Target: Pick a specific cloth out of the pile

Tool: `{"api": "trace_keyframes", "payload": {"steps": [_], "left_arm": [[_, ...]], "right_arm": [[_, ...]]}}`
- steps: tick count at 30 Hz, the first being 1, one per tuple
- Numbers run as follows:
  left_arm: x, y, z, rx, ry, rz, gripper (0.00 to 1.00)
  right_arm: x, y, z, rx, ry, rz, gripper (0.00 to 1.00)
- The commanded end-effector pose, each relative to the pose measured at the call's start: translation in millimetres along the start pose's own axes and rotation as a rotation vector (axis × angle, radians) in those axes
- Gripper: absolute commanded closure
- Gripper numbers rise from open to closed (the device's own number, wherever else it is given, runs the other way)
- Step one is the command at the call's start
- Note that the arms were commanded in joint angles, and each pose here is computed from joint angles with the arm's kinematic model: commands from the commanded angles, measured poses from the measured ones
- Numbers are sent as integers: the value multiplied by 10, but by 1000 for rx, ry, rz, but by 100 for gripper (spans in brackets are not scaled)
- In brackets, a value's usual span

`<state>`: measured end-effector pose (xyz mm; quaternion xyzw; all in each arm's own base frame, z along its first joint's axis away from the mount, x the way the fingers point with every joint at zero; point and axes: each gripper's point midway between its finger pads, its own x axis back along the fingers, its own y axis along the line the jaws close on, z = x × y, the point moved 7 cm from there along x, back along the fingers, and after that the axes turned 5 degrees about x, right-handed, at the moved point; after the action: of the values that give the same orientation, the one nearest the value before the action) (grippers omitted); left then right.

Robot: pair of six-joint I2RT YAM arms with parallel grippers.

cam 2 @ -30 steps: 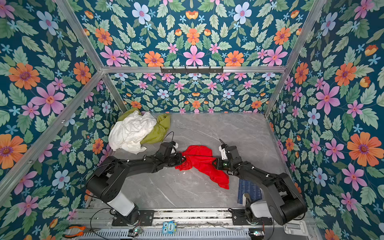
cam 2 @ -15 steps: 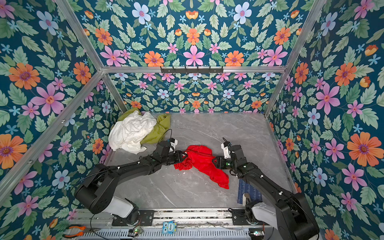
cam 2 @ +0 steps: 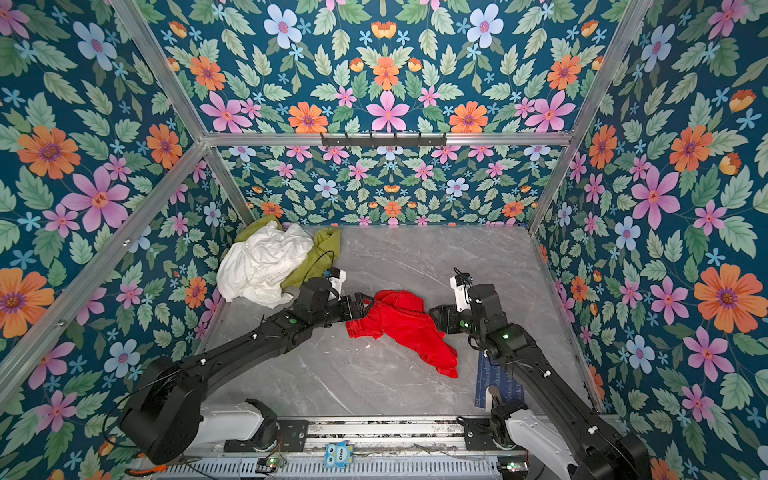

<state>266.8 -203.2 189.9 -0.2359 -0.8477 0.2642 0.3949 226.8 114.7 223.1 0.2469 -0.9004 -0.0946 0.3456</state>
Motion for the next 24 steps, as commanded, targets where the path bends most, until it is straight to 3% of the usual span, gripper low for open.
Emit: {"api": "trace_keyframes", "payload": {"steps": [1, 8, 13, 18, 24], "left_arm": [[60, -5, -39, -57, 1, -37, 0], [207, -257, -148, -97, 33, 58, 1], [360, -223, -257, -127, -45, -22, 1], [404, 113, -419, -172, -243, -288, 2], [393, 581, -490, -296, -378, -615, 3]], "right_arm": [[102, -51, -30, 55, 0, 84, 23], [200, -193, -156, 94, -44, 264, 12], [218, -339, -145, 113, -90, 394, 7], [99, -547, -24, 282, -193, 526, 7], [-26, -709, -38, 374, -307, 647, 2]]}}
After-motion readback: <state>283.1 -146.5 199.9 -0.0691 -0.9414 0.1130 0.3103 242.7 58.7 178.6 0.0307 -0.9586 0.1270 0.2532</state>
